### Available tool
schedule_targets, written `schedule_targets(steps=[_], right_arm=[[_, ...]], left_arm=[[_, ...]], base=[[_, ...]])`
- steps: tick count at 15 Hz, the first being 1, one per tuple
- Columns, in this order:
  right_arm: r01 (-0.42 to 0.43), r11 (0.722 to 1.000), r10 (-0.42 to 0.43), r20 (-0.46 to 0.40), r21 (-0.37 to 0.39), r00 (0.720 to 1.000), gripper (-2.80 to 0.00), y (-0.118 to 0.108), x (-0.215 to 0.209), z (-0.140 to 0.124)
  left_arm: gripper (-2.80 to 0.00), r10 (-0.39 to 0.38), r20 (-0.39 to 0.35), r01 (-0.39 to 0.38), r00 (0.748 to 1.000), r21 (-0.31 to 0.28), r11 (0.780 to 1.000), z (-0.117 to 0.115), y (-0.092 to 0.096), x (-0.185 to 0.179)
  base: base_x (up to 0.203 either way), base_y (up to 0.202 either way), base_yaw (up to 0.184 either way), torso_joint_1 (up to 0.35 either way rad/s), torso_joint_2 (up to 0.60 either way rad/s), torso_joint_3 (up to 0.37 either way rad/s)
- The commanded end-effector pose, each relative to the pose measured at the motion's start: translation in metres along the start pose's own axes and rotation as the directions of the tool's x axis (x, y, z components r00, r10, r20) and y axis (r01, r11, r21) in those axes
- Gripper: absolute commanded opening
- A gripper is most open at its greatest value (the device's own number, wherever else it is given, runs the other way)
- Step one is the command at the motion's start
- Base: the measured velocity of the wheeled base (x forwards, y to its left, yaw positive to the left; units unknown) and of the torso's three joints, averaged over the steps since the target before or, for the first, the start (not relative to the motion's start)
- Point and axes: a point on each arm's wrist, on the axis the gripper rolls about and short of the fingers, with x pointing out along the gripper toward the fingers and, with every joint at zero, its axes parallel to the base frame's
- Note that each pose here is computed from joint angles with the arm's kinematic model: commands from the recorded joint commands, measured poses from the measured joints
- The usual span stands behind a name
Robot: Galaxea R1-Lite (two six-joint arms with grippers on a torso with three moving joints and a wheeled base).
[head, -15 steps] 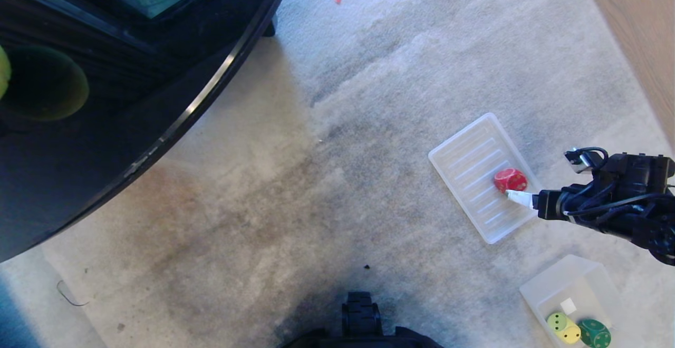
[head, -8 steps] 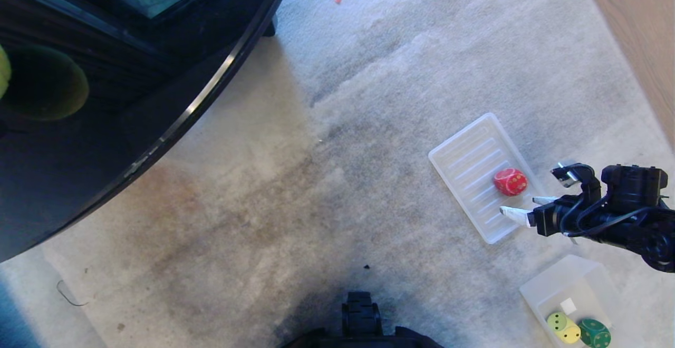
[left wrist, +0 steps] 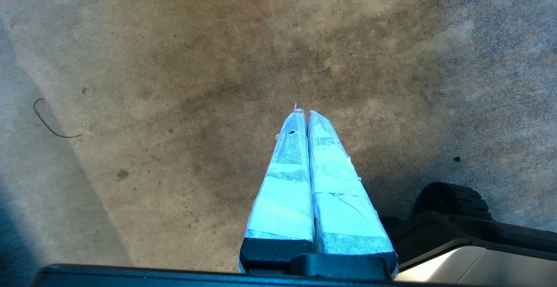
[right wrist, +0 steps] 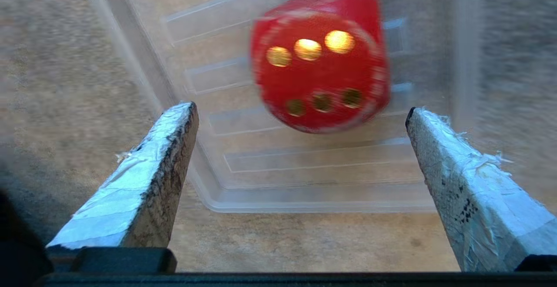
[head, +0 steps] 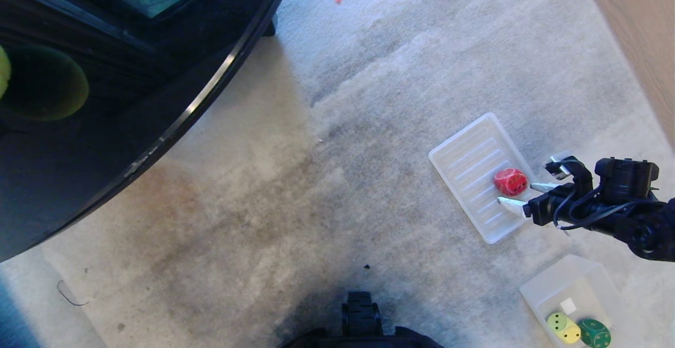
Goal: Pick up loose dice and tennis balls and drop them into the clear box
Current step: Pick up toys out of the box
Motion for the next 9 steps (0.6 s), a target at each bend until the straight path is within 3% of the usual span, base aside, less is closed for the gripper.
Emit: schedule_targets(steps=[1,3,4,6,9], right_arm=[[-0.028,1.000,0.028,-0.001,-0.001,1.000,0.00,0.002,0.006,-0.004],[-0.045,0.999,0.046,0.044,-0.026,0.998,0.00,0.001,0.015,-0.005],[-0.041,0.998,0.044,0.067,-0.047,0.997,-2.80,0.001,0.020,-0.006],[-0.025,0.995,0.034,0.097,-0.094,0.995,-2.80,-0.001,0.026,-0.004],[-0.025,0.996,0.032,0.088,-0.087,0.996,-2.80,-0.002,0.028,-0.006]], left_arm=[[-2.80,0.001,0.000,-0.001,1.000,-0.001,1.000,0.000,0.000,0.000],[-2.80,0.001,0.000,-0.001,1.000,-0.001,1.000,0.000,0.000,0.000],[-2.80,0.001,0.000,-0.001,1.000,-0.001,1.000,0.000,0.000,0.000],[-2.80,0.001,0.000,-0.001,1.000,-0.001,1.000,0.000,0.000,0.000],[-2.80,0.002,0.000,-0.002,1.000,-0.001,1.000,0.000,0.000,0.000]], base=[[0.000,0.000,0.000,0.000,0.00,0.000],[0.000,0.000,0.000,0.000,0.00,0.000],[0.000,0.000,0.000,0.000,0.00,0.000],[0.000,0.000,0.000,0.000,0.00,0.000],[0.000,0.000,0.000,0.000,0.00,0.000]])
